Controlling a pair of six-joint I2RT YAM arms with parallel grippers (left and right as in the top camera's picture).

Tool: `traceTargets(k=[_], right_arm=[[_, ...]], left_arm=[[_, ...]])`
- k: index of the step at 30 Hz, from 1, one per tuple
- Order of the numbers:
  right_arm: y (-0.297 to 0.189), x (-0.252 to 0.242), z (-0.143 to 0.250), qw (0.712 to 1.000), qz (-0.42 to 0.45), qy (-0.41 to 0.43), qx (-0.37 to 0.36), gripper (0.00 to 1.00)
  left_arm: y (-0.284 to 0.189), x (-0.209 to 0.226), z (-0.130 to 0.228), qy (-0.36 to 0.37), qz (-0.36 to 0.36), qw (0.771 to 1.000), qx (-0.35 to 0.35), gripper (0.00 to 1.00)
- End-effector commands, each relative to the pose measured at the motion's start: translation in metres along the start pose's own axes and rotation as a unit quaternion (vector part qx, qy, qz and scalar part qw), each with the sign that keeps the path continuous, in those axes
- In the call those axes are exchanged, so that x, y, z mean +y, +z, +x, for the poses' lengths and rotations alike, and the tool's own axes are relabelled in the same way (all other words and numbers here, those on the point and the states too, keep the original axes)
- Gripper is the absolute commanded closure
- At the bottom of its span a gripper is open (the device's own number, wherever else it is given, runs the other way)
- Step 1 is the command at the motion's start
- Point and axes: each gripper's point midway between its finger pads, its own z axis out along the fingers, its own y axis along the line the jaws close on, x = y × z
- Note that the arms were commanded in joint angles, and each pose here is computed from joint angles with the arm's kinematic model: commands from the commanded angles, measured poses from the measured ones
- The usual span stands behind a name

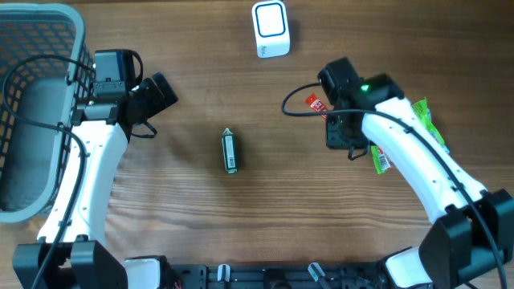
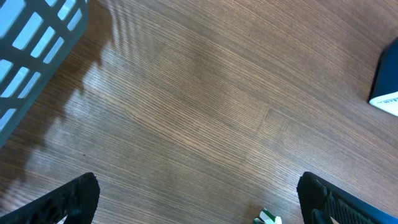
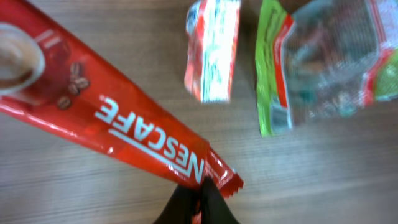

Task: Scan the item barcode
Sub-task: 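Carry the Nescafe stick right and release it near the Kleenex, then reach the right gripper left to the green gum pack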

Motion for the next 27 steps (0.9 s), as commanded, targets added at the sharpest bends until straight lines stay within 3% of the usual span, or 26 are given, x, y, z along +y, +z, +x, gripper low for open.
traceTargets(k=[1,6,8,11,16,19,27], right_arm=[[0.022,-0.011,0.007,1.0,0.022,0.02,0.002,0.96],[0.037,-0.012,0.02,0.999,0.025,0.017,0.019,0.67],[0.038,-0.007,0.022,1.0,0.011,0.016,0.025,0.61],[0.031,0.048,0.021,0.988,-0.141,-0.045,0.034,0.56],[0.004,0.126,0.021,0.957,-0.265,-0.122,-0.009,0.53],[-0.013,0.172,0.024,0.946,-0.298,-0.12,-0.044,0.52],[-0.035,0.249,0.022,0.94,-0.272,-0.079,-0.191,0.5]], left_arm=[[-0.005,-0.001,-0.007,-0.003,0.001,1.0,-0.011,0.0],[-0.005,-0.001,-0.007,-0.003,0.001,1.0,-0.011,0.0],[-0.005,-0.001,-0.007,-0.003,0.001,1.0,-0.011,0.0],[-0.005,-0.001,-0.007,-0.003,0.001,1.0,-0.011,0.0],[-0.005,-0.001,-0.007,-0.003,0.001,1.0,-0.011,0.0],[-0.005,-0.001,-0.007,-0.003,0.001,1.0,-0.011,0.0],[-0.005,-0.001,-0.007,-0.003,0.001,1.0,-0.011,0.0]])
